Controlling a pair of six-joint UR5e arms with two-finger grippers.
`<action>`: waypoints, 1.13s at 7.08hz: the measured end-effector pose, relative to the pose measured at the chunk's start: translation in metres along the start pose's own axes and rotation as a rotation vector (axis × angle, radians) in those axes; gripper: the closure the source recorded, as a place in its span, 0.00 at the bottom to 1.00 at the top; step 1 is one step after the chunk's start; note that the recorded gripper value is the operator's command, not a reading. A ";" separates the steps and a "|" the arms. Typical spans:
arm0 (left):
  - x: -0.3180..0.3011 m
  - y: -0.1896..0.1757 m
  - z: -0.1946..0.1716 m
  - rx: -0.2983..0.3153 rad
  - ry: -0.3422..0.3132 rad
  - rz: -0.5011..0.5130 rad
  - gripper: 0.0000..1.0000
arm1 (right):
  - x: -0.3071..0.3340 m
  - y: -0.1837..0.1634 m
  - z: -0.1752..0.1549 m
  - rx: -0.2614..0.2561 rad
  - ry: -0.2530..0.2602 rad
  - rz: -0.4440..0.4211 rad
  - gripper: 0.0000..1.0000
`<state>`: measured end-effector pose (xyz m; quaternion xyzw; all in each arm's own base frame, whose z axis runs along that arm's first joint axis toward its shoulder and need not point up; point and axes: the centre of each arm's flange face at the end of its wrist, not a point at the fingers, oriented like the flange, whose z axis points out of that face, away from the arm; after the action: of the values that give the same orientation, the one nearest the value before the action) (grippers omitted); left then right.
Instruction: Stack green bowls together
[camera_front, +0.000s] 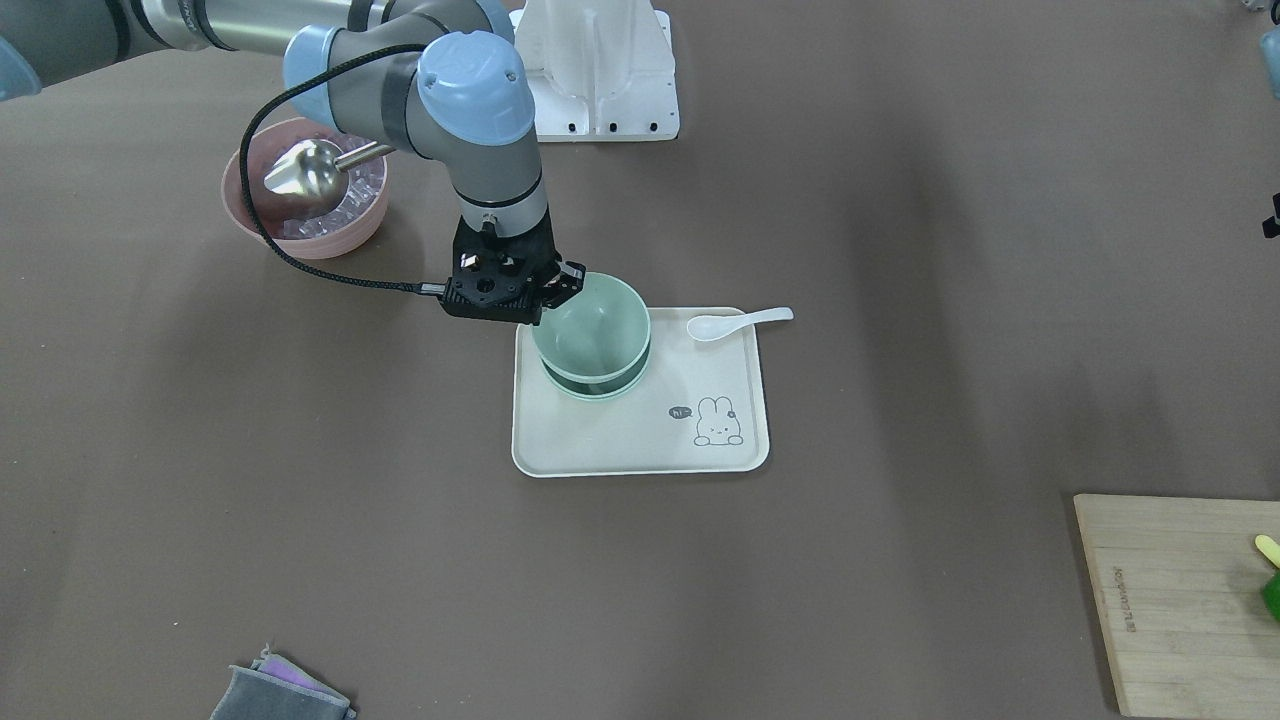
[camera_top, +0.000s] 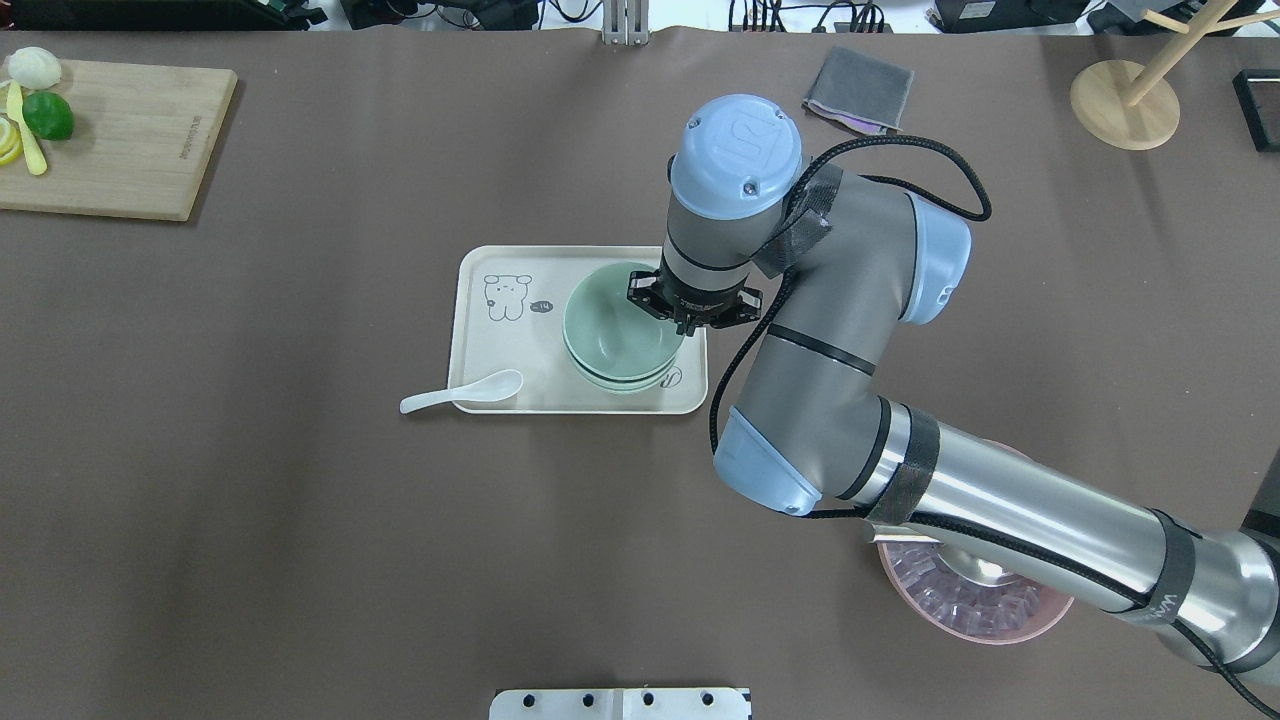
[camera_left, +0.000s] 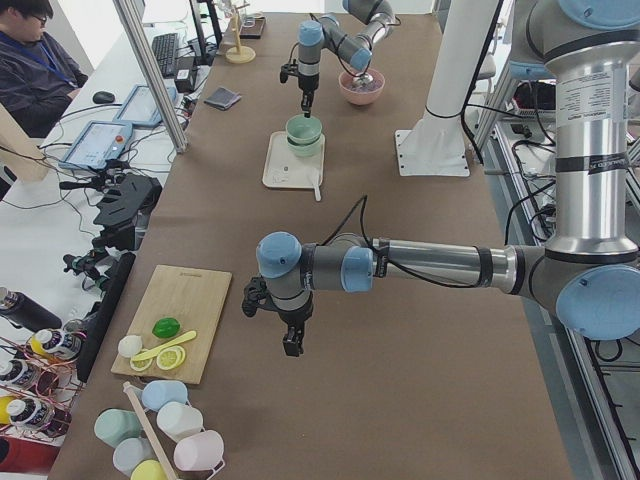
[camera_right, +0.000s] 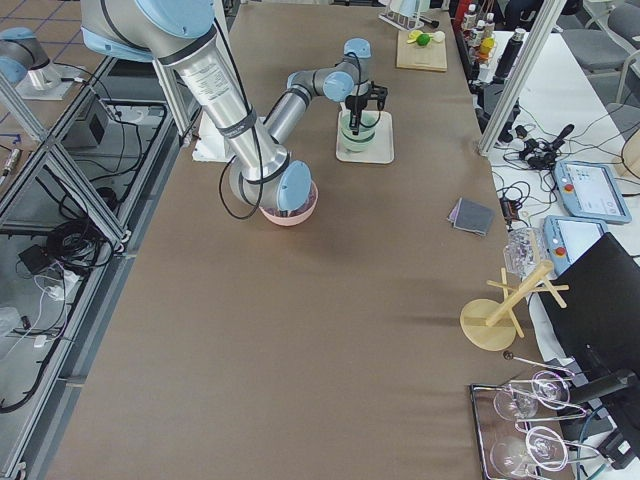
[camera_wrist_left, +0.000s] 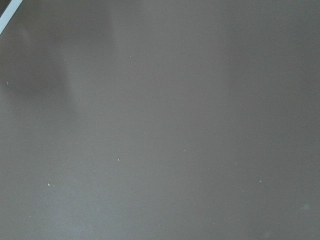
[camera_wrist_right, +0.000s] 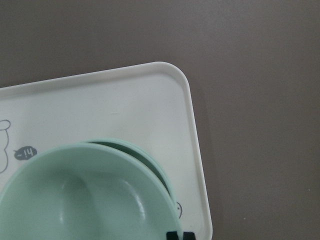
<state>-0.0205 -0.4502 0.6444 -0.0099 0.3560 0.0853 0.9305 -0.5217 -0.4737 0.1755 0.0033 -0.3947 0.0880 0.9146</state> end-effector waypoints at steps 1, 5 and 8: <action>0.000 0.000 0.000 0.000 0.000 0.000 0.02 | -0.001 0.002 0.001 -0.002 -0.001 -0.004 1.00; -0.001 0.000 0.002 -0.003 0.000 -0.002 0.02 | 0.005 0.005 0.011 -0.003 0.002 -0.079 0.00; -0.001 0.000 0.002 -0.004 0.000 -0.002 0.02 | 0.003 0.006 0.006 0.005 -0.018 -0.109 0.00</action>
<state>-0.0198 -0.4501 0.6464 -0.0121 0.3560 0.0852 0.9305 -0.5251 -0.4680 0.1816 0.0278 -0.4019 0.0391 0.9144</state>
